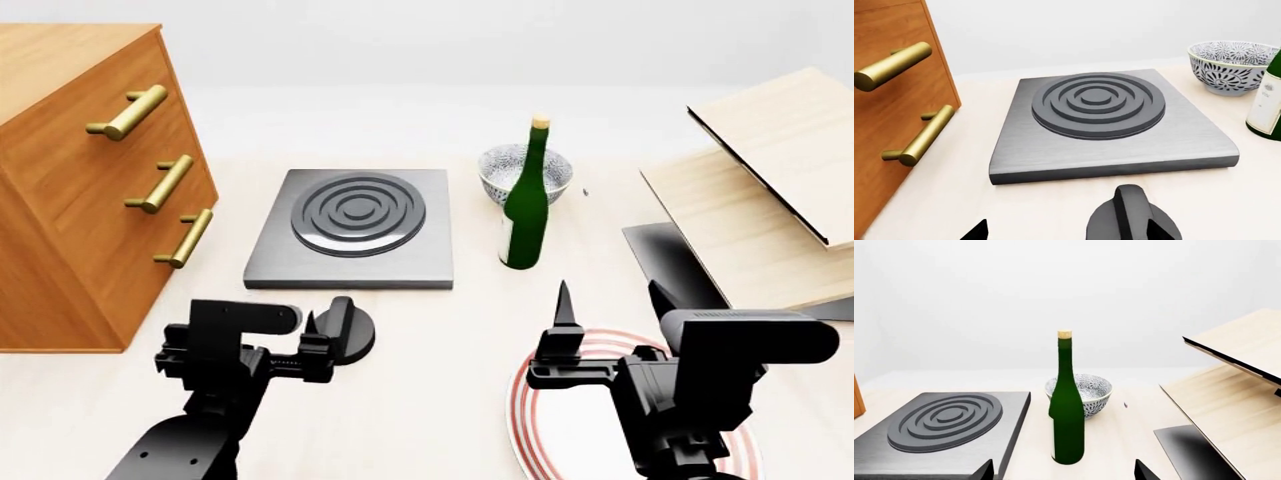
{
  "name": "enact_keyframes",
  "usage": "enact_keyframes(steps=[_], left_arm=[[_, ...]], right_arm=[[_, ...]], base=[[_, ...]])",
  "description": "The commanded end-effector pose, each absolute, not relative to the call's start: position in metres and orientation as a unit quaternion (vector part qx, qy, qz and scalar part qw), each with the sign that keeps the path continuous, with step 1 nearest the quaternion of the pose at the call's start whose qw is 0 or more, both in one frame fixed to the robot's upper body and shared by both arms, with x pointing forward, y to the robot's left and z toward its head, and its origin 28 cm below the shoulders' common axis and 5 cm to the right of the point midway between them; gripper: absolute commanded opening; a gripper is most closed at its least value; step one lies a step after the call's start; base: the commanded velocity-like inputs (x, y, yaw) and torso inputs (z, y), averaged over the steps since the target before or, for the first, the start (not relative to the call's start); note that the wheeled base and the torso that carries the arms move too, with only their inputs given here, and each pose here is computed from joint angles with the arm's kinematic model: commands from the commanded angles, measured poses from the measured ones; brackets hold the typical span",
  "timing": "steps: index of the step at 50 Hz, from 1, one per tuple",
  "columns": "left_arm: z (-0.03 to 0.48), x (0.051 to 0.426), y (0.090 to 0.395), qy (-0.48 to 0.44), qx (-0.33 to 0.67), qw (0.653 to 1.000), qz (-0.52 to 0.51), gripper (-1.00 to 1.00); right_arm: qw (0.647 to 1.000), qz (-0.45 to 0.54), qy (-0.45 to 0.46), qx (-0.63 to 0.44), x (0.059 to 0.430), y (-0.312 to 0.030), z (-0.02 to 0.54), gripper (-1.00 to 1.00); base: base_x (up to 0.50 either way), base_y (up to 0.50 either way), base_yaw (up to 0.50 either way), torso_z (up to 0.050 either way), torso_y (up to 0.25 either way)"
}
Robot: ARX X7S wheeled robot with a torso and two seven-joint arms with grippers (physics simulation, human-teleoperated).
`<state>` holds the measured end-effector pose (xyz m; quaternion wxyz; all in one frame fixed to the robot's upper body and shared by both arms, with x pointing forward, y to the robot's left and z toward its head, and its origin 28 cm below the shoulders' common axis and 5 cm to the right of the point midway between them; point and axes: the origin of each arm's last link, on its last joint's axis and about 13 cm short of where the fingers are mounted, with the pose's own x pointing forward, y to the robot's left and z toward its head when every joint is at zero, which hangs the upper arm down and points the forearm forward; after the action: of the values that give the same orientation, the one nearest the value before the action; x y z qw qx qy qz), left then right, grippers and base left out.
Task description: Turn on the stove.
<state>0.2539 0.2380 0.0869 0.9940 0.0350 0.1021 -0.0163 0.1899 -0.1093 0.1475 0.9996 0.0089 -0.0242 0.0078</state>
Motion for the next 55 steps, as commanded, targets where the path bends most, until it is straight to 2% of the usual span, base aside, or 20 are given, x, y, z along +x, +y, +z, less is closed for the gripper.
enact_keyframes(steps=[1, 20, 25, 26, 34, 45, 55], left_arm=[[0.068, 0.261, 0.247, 0.106, 0.031, 0.994, 0.011, 1.00], [0.034, 0.271, 0.244, 0.120, 0.046, 0.991, 0.025, 1.00], [0.012, 0.287, 0.236, 0.126, 0.058, 0.990, 0.032, 1.00], [0.001, 0.279, 0.191, 0.139, 0.064, 0.987, -0.051, 1.00], [0.004, 0.272, 0.181, 0.139, 0.062, 0.986, -0.074, 1.00], [0.046, 0.242, 0.166, 0.103, 0.066, 0.980, -0.158, 1.00], [0.117, 0.200, 0.186, 0.066, 0.035, 0.983, -0.166, 1.00]], right_arm=[[1.000, 0.006, -0.022, 0.009, 0.190, -0.110, 0.145, 1.00], [1.000, 0.007, -0.017, 0.013, 0.189, -0.109, 0.142, 1.00], [1.000, 0.010, -0.019, 0.015, 0.187, -0.110, 0.141, 1.00], [1.000, 0.008, -0.019, 0.022, 0.186, -0.112, 0.138, 1.00], [0.999, 0.006, -0.022, 0.022, 0.184, -0.113, 0.140, 1.00], [0.999, -0.001, -0.026, 0.024, 0.184, -0.116, 0.142, 1.00], [0.999, -0.006, -0.025, 0.023, 0.184, -0.116, 0.140, 1.00]], base=[[0.00, 0.00, 0.00, 0.000, 0.000], [0.00, 0.00, 0.00, 0.000, 0.000], [0.00, 0.00, 0.00, 0.000, 0.000], [0.00, 0.00, 0.00, 0.000, 0.000], [0.00, 0.00, 0.00, 0.000, 0.000], [0.00, 0.00, 0.00, 0.000, 0.000], [0.00, 0.00, 0.00, 0.000, 0.000]])
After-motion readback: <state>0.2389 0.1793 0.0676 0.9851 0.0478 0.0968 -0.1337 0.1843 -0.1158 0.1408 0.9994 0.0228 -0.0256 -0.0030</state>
